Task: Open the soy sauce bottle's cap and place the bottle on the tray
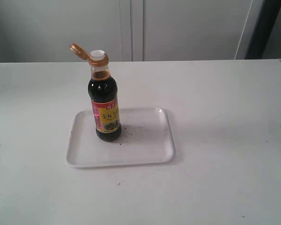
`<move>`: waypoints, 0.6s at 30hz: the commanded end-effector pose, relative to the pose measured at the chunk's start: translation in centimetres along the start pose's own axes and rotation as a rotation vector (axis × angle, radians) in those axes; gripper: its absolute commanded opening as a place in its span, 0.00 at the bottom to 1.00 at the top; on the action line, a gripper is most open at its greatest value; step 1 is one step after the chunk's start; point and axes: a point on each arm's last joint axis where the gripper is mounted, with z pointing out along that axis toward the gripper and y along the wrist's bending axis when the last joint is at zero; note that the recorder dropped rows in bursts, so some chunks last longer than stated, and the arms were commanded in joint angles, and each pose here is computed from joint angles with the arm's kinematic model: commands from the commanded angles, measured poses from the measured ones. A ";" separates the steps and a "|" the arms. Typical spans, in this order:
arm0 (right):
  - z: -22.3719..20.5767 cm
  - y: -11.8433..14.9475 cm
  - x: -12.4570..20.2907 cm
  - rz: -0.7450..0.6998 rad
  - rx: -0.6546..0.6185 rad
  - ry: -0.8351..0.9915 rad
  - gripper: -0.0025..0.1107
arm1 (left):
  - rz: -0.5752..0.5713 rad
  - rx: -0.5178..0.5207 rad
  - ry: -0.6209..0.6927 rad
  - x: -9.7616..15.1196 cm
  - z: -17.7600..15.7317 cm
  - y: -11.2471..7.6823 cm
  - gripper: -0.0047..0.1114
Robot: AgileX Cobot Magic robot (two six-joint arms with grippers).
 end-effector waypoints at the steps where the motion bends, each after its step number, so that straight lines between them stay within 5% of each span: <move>1: -0.4 0.0 2.0 -0.003 0.003 -0.005 0.02 | -0.014 0.004 -0.003 0.1 0.0 0.0 0.04; 18: 0.4 0.2 8.3 -0.014 -0.001 0.163 0.02 | -0.009 0.002 -0.002 0.1 0.0 0.0 0.04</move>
